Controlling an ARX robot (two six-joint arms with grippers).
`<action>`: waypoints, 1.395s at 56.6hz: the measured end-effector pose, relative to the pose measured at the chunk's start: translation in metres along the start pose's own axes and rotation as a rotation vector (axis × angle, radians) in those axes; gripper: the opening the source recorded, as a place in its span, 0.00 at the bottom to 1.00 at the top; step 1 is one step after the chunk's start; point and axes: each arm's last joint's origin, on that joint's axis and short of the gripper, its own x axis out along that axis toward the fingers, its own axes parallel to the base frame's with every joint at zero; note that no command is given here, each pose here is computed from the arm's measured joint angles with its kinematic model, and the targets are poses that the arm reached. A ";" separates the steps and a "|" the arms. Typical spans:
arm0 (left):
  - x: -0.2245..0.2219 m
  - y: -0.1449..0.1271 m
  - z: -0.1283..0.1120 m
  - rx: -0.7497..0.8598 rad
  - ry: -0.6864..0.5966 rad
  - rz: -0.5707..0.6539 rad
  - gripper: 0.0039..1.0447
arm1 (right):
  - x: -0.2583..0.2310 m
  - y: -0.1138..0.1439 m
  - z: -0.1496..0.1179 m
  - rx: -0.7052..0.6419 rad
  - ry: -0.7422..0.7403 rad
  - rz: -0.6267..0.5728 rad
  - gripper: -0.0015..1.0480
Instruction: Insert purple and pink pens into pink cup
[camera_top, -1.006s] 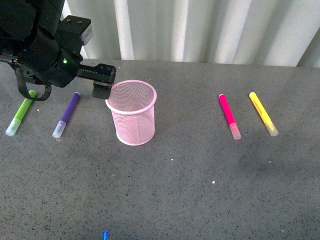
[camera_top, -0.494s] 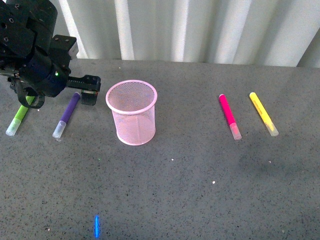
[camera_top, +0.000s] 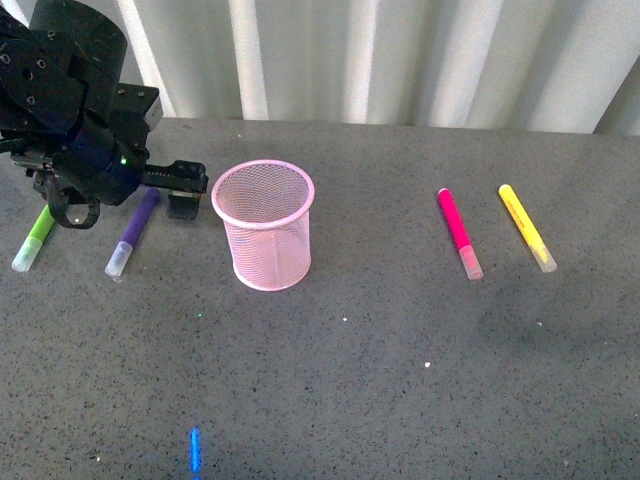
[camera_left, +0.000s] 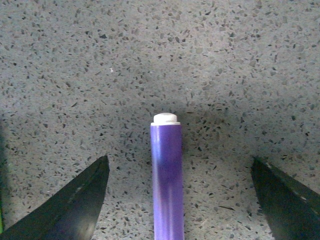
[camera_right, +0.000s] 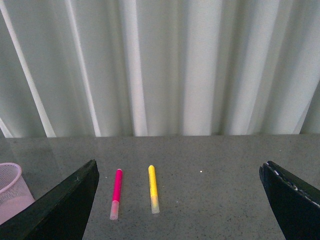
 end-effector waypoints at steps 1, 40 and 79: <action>0.000 0.000 0.000 0.000 0.000 -0.001 0.78 | 0.000 0.000 0.000 0.000 0.000 0.000 0.93; -0.009 0.009 -0.001 -0.086 0.001 -0.002 0.12 | 0.000 0.000 0.000 0.000 0.000 0.000 0.93; -0.179 -0.069 -0.008 -0.446 -0.824 -0.422 0.12 | 0.000 0.000 0.000 0.000 0.000 0.000 0.93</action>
